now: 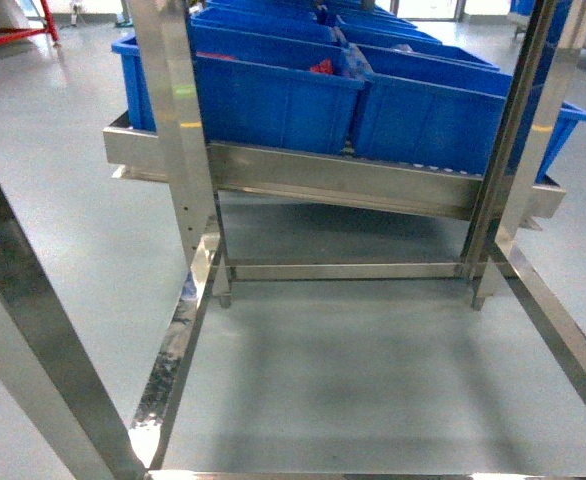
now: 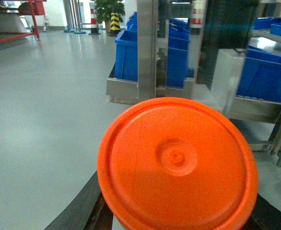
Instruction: Pick capacitor and pack into box
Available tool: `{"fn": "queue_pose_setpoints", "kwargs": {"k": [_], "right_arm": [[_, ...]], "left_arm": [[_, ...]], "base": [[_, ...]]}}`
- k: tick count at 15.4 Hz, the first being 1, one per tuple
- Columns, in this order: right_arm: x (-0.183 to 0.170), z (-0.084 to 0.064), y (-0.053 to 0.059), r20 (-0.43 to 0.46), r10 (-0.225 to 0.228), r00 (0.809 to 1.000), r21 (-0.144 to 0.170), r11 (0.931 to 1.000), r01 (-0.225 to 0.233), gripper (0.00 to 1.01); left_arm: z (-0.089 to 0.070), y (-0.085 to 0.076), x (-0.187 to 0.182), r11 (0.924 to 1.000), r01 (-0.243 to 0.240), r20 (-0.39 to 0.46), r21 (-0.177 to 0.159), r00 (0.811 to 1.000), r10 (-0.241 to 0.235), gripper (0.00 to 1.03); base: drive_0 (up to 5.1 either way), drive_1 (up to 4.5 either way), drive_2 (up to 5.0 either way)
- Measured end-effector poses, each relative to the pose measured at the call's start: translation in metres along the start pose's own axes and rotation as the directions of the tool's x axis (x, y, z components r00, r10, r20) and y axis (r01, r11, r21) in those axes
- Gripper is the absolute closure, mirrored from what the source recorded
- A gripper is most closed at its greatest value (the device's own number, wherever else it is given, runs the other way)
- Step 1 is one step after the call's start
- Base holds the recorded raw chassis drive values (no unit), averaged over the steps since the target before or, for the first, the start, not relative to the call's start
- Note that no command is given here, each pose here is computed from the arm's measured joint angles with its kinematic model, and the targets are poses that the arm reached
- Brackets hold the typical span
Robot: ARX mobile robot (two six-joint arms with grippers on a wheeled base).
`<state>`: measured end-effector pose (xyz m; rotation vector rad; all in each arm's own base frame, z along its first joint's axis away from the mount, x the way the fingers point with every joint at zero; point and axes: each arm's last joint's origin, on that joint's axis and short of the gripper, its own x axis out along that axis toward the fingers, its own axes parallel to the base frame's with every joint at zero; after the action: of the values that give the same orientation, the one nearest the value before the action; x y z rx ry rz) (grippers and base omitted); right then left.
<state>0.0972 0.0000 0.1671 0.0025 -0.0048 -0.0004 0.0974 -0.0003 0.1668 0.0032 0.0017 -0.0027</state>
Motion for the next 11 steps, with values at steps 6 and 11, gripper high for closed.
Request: {"fn": "queue_pose_setpoints", "kwargs": {"k": [6, 11], "right_arm": [[0.0, 0.0001, 0.0, 0.001, 0.0, 1.0, 0.0, 1.0, 0.0, 0.03], [0.0, 0.0, 0.0, 0.0, 0.0, 1.0, 0.0, 1.0, 0.0, 0.03]], "left_arm": [[0.0, 0.0, 0.0, 1.0, 0.0, 0.0, 0.0, 1.0, 0.0, 0.58], [0.0003, 0.0, 0.0, 1.0, 0.0, 0.003, 0.0, 1.0, 0.0, 0.58]], "base": [[-4.9, 2.53, 2.5], [-4.9, 2.49, 2.5]]}}
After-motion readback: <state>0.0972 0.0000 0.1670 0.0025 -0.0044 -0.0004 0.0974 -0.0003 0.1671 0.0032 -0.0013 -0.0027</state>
